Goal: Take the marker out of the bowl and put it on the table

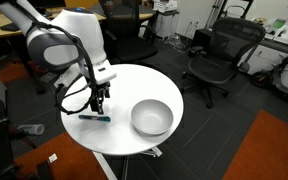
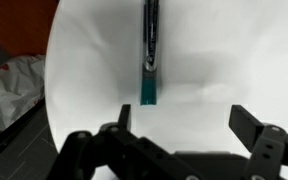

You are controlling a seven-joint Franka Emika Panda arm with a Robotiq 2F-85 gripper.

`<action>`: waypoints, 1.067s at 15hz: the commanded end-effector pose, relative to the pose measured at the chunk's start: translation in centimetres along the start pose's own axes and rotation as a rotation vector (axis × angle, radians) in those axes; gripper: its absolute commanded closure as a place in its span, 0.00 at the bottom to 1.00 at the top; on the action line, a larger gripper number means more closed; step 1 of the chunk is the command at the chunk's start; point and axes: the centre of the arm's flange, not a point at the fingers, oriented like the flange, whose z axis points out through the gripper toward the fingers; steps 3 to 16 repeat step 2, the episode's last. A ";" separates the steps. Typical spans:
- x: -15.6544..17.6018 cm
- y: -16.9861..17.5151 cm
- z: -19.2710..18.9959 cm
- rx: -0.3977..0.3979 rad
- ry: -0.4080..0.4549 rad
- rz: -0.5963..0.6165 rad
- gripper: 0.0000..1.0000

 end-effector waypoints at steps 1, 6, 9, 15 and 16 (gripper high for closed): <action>0.0 0.0 0.0 0.000 0.000 0.000 0.00; 0.0 0.0 0.0 0.000 0.000 0.000 0.00; 0.0 0.0 0.0 0.000 0.000 0.000 0.00; 0.0 0.0 0.0 0.000 0.000 0.000 0.00; 0.0 0.0 0.0 0.000 0.000 0.000 0.00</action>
